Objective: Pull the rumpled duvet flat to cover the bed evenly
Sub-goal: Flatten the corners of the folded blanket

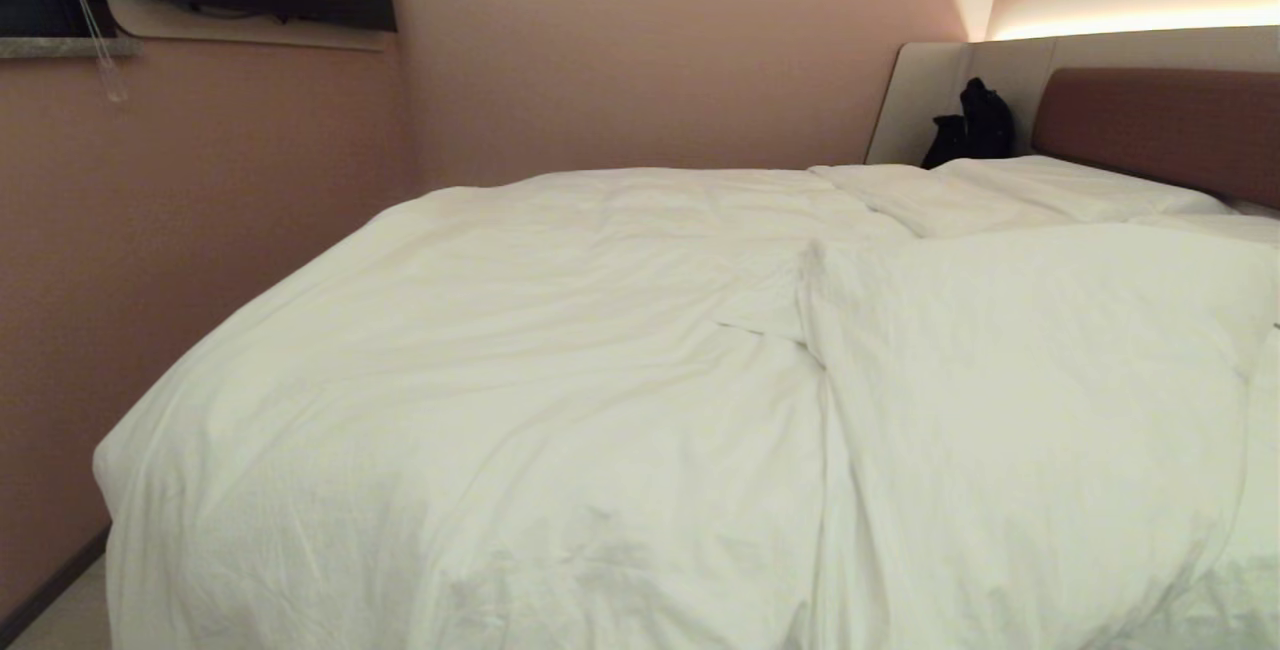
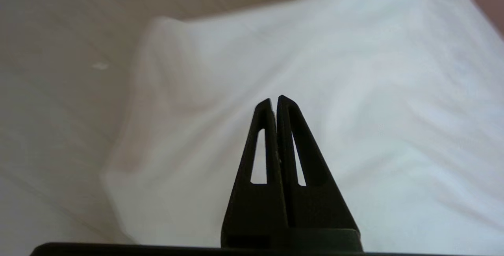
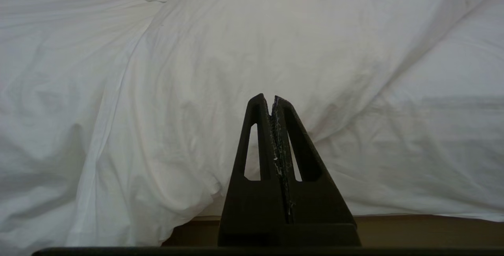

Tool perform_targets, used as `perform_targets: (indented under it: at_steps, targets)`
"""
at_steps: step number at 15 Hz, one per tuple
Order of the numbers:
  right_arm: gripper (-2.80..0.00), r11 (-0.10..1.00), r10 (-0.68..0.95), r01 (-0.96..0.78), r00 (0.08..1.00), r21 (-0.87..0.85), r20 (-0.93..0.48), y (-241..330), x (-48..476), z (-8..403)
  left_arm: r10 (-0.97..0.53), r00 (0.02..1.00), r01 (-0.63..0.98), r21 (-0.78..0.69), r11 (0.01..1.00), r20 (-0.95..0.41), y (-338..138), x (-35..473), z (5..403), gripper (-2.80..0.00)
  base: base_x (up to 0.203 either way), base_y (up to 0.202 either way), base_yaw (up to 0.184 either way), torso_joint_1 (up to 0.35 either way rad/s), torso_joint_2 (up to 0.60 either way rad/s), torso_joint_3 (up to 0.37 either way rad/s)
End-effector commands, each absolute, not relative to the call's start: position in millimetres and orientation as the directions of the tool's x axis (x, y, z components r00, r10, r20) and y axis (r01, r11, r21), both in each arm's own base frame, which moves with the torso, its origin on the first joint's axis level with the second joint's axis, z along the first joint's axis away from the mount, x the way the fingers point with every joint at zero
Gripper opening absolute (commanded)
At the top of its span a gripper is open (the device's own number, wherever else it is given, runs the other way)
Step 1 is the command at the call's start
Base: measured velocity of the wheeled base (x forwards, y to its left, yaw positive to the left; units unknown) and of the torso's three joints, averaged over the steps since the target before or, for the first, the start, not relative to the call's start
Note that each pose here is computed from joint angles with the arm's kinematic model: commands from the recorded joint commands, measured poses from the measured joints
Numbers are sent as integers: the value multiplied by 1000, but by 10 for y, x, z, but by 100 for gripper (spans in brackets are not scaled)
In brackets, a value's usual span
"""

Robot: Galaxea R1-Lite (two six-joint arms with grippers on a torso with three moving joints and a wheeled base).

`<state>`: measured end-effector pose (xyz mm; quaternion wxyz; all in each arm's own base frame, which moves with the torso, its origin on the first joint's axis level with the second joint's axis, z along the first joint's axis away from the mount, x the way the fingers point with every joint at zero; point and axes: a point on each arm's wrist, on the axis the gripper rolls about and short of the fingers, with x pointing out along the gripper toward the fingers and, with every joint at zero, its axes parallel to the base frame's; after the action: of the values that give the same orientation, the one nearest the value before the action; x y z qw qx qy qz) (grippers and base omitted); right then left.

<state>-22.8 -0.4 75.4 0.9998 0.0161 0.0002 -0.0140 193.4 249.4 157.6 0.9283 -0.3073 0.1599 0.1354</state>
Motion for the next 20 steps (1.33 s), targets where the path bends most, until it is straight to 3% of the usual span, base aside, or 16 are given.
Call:
perform_targets:
  at_steps: [1, 5, 8, 13, 20]
  targets:
    - [-280, 999, -28, 28, 1000, 32, 0, -4, -228, 755, 83, 920, -297, -545, 784, -383, 2385, 2035, 1546, -280, 0, 0, 0, 0, 0, 0]
    - [-280, 999, -28, 28, 1000, 32, 0, -4, -228, 755, -47, 884, -287, -619, 732, -465, 2386, 2413, 1200, -280, 0, 0, 0, 0, 0, 0]
    - [-280, 999, -28, 28, 1000, 32, 0, -4, -228, 755, -56, 884, -282, -624, 729, -465, 2432, 2617, 1069, -280, 0, 0, 0, 0, 0, 0]
    - [-280, 999, -28, 28, 1000, 32, 0, -4, -228, 755, -36, 899, -259, -596, 760, -436, 2237, 2404, 804, -280, 0, 0, 0, 0, 0, 0]
    - [-280, 999, -28, 28, 1000, 32, 0, -4, -228, 755, 2, 923, -242, -574, 782, -386, 2108, 2147, 746, -280, 0, 0, 0, 0, 0, 0]
